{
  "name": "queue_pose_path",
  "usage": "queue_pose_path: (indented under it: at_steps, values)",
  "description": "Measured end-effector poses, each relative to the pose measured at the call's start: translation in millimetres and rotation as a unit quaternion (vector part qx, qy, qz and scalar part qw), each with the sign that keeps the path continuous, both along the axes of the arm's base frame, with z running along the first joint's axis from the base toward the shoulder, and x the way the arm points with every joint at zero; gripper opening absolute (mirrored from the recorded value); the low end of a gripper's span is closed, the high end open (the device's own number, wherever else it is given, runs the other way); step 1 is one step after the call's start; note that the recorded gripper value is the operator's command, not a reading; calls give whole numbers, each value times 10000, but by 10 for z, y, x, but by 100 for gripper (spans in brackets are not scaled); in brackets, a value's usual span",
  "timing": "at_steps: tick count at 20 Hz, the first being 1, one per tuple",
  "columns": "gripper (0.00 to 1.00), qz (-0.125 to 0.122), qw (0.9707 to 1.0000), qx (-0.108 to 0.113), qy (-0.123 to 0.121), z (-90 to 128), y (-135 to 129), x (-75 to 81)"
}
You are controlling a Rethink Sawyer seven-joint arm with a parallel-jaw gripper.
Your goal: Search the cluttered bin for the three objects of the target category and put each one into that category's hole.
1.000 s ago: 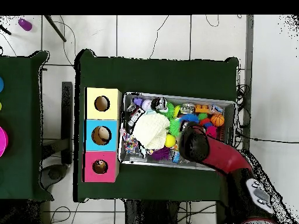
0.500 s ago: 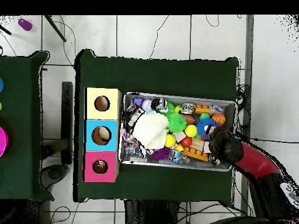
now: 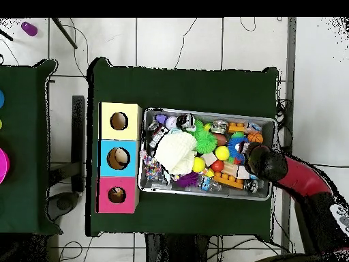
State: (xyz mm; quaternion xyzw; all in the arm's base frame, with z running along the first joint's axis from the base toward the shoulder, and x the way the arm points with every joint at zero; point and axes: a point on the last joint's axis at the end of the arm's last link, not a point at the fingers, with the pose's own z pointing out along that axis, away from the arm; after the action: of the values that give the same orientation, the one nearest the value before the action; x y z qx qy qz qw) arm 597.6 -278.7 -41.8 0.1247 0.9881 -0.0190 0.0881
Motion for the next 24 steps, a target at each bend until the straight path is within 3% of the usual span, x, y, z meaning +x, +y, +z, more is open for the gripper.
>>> queue_pose_path:
  at_steps: [5,8,13,16,21,24]
  values:
    - [0,238,9997,-113,-15,100,126,53]
    - [0,461,9987,-230,-9,280,334,105]
    - [0,943,9941,-528,18,675,815,178]
    - [0,1253,9894,-730,74,992,1231,202]
    - [0,1457,9848,-941,132,1220,1640,156]
    - [0,1462,9836,-1039,191,1235,1868,63]
